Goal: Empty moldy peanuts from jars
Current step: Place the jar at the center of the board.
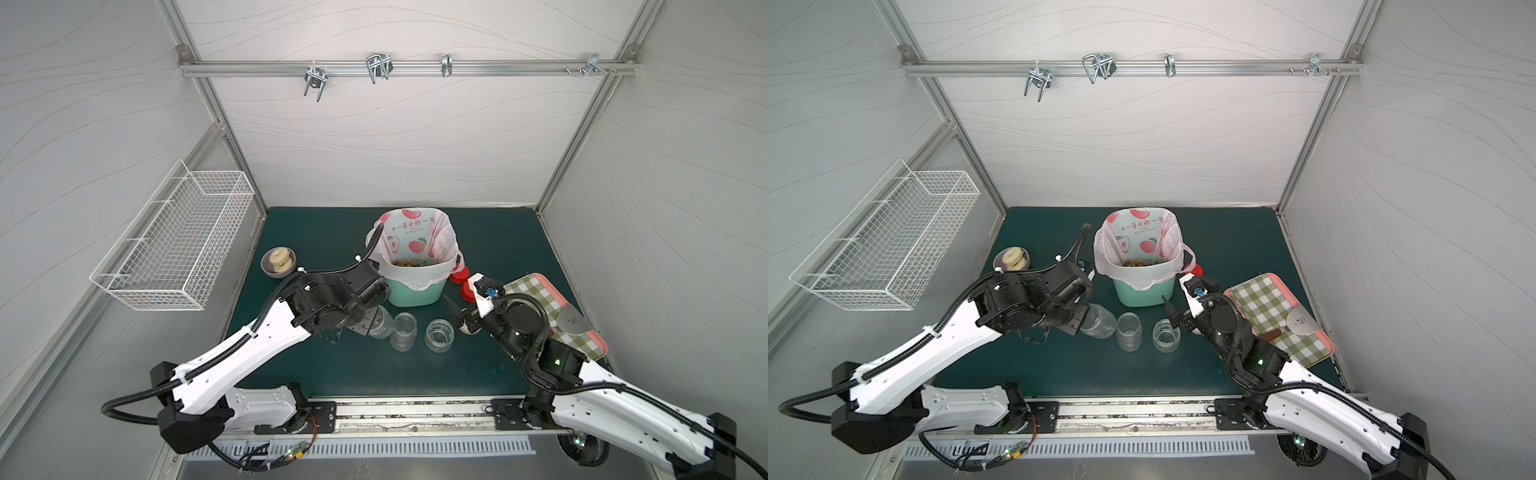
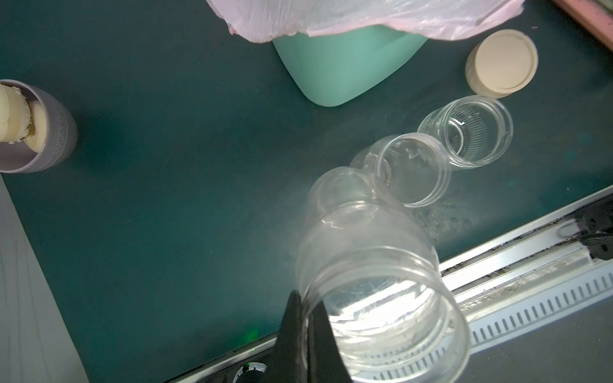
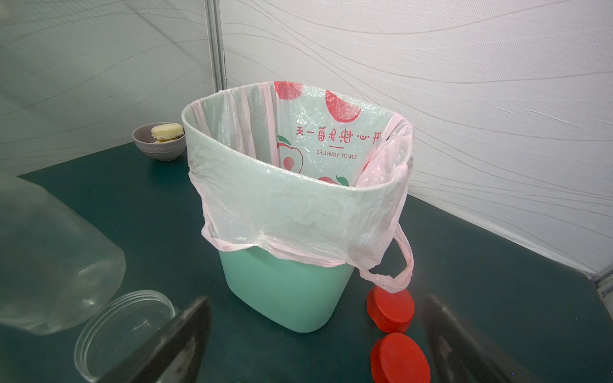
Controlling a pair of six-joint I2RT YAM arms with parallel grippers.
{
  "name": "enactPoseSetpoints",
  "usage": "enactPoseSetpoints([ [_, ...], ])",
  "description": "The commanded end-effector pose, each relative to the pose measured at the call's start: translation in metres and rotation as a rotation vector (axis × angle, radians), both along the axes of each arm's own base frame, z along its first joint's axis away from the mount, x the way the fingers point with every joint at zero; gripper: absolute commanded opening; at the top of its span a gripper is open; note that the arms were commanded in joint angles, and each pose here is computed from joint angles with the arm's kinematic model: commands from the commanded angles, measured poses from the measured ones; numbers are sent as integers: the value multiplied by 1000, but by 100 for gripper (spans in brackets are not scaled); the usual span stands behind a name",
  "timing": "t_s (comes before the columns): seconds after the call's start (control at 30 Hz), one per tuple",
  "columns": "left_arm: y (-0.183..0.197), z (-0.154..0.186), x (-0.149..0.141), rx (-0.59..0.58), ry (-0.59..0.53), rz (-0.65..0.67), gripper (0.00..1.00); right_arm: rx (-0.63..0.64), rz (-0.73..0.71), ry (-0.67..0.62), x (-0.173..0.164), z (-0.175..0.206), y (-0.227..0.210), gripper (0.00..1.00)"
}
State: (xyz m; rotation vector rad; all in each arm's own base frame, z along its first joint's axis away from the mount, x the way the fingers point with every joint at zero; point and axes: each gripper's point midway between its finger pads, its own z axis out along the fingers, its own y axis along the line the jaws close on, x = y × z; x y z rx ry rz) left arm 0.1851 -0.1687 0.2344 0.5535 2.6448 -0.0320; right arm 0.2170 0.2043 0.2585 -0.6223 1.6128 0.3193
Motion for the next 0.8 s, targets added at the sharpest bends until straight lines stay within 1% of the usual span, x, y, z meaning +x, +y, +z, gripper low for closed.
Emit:
enactPoseSetpoints([
  [0.0,6,-6,2,43,29,6,0,49,-14,-13,1,8,-3,99],
  [0.3,11,-32,12,55,102,35,0,58,-10,-10,1,9,-4,99],
  [0.5,13,-49,15,98,151,48,0,59,-10,-8,1,9,-4,99],
  [0.63,13,-55,19,118,161,53,0,60,-11,-8,1,9,-4,99],
  [0.77,10,-64,24,99,179,48,0,59,-10,-8,0,9,-4,99],
])
